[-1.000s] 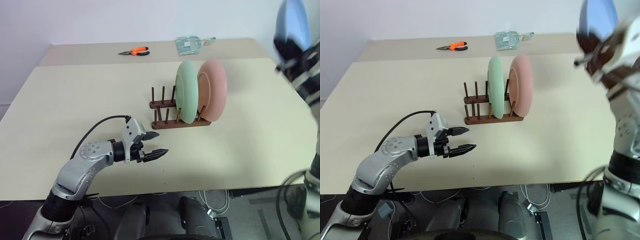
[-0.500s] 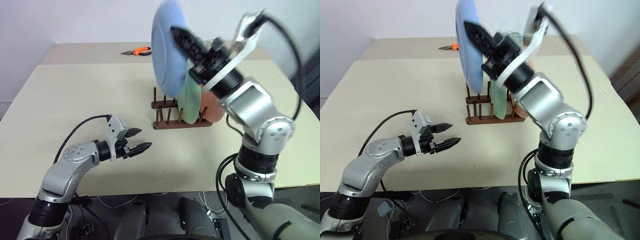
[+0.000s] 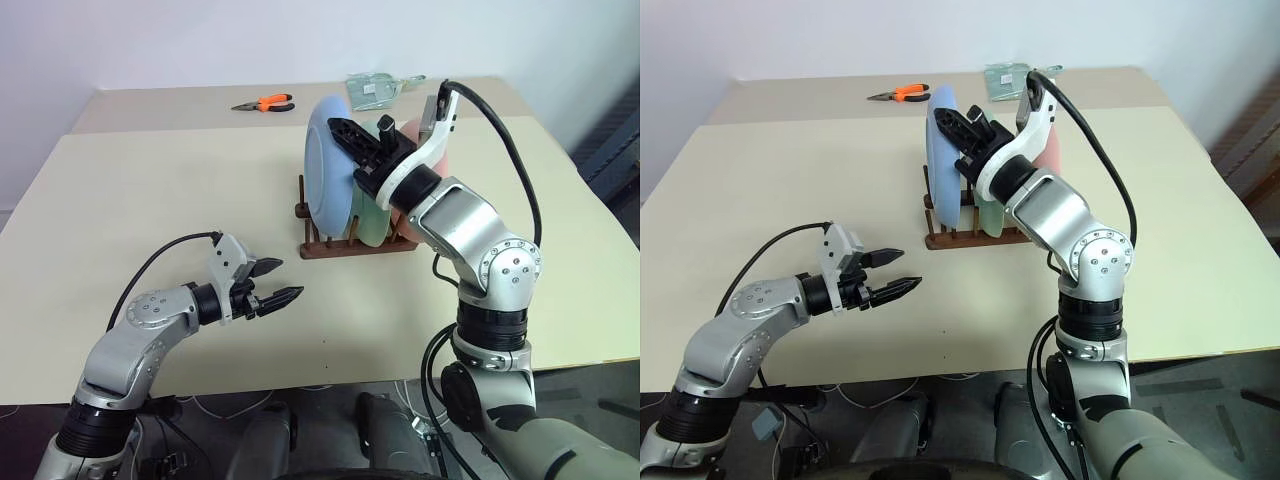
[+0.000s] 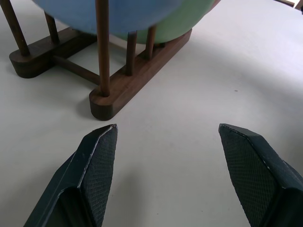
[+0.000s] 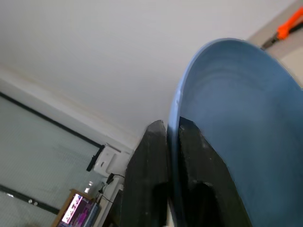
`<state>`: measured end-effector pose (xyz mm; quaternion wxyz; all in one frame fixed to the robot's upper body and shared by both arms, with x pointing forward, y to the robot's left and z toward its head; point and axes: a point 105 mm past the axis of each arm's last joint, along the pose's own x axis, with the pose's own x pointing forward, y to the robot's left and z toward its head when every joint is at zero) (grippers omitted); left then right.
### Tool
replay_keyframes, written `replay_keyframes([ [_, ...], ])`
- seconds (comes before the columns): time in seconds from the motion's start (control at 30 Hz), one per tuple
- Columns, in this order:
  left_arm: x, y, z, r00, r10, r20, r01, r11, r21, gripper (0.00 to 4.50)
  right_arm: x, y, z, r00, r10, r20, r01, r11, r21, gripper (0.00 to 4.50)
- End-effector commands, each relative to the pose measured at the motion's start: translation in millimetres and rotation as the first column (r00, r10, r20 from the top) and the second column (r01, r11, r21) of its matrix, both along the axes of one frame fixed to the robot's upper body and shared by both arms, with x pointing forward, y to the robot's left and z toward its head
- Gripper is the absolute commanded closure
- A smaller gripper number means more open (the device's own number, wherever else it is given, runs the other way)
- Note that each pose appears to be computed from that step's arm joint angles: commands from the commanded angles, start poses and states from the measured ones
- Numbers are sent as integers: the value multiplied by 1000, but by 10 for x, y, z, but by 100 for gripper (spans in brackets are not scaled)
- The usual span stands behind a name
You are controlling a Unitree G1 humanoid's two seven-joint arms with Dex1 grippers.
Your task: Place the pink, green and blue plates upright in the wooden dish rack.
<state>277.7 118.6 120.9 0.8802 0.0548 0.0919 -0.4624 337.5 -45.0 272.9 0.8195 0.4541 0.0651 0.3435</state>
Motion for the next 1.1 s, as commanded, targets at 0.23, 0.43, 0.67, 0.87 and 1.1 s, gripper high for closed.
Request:
replay_keyframes([
  [0.23,-23,-50,105,999,-14,53,14,1000,0,99,-290,-237,692,766,25,642,238,917,-320,154],
  [0.43,94,195,120,991,104,79,-106,994,12,99,-471,-1284,682,660,48,750,445,779,-442,154],
  [0.67,316,887,86,927,345,146,-358,930,76,99,-537,-2256,-559,897,58,438,365,460,-809,154],
  [0.87,346,1093,56,895,409,176,-429,899,91,99,-427,-2349,-1046,929,47,366,317,407,-857,154],
  [1.1,267,1073,-41,896,413,163,-431,898,93,99,-307,-2295,-1361,938,72,338,283,400,-872,154],
])
